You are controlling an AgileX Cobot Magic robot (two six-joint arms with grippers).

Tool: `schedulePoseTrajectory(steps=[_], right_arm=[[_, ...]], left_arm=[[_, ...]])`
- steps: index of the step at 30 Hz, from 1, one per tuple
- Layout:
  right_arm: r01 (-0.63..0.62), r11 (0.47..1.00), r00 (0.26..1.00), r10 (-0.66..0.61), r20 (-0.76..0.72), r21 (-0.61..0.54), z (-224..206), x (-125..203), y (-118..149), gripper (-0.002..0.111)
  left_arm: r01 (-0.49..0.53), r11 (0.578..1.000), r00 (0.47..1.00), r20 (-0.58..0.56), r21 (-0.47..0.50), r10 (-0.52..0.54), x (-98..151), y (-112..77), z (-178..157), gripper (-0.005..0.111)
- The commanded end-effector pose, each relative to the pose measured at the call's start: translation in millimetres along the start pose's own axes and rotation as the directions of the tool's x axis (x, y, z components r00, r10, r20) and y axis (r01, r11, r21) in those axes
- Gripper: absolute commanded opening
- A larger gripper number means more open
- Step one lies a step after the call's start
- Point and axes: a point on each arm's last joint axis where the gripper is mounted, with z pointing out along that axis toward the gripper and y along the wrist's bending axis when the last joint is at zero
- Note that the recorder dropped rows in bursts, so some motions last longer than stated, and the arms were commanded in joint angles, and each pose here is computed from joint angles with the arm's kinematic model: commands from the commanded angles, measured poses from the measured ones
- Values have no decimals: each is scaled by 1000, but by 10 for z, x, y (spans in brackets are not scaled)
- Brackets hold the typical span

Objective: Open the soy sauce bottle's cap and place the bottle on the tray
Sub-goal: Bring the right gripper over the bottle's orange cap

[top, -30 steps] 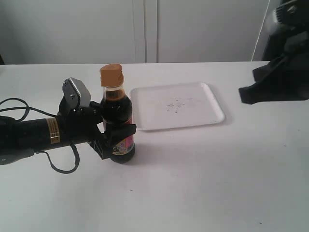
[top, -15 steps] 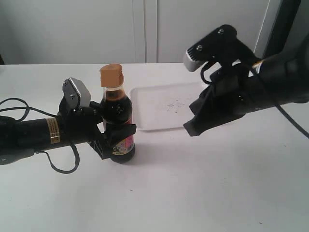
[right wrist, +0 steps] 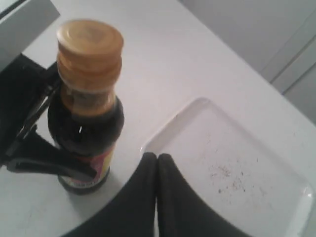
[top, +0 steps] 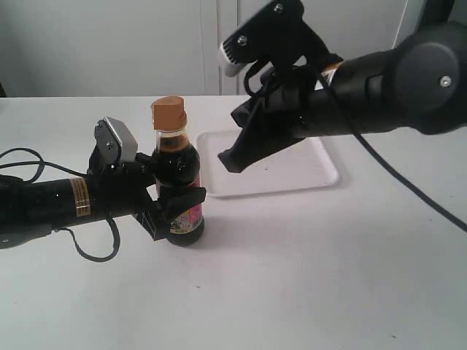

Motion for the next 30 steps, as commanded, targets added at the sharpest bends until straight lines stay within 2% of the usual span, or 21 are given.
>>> schedulePoseTrajectory(steps=[1,7,12,14,17,19,25,30], right_arm=[[-34,998,996,29,80,57,118,-15,-14,0],[-83,982,973,44,227,167,251,256,30,0],[-30,971,945,-50,323,238,315,424,217,0],[1,960,946,-91,310,278,360,448,291,0],[87,911,944,-205,258,403,418,468,388,0],[140,884,942,-258,214,446,445,453,469,0],[216,855,936,-319,150,471,500,294,583,0],[248,872,934,-331,136,422,538,190,638,0]], left_arm=[[-19,999,999,-44,40,20,60,-51,9,0],[-19,999,999,-44,40,20,60,-51,9,0],[-19,999,999,-44,40,20,60,-51,9,0],[-19,999,999,-44,40,20,60,-51,9,0],[-19,999,999,-44,40,20,60,-51,9,0],[-19,999,999,-44,40,20,60,-51,9,0],[-19,999,999,-44,40,20,60,-51,9,0],[-19,999,999,-44,40,20,60,-51,9,0]])
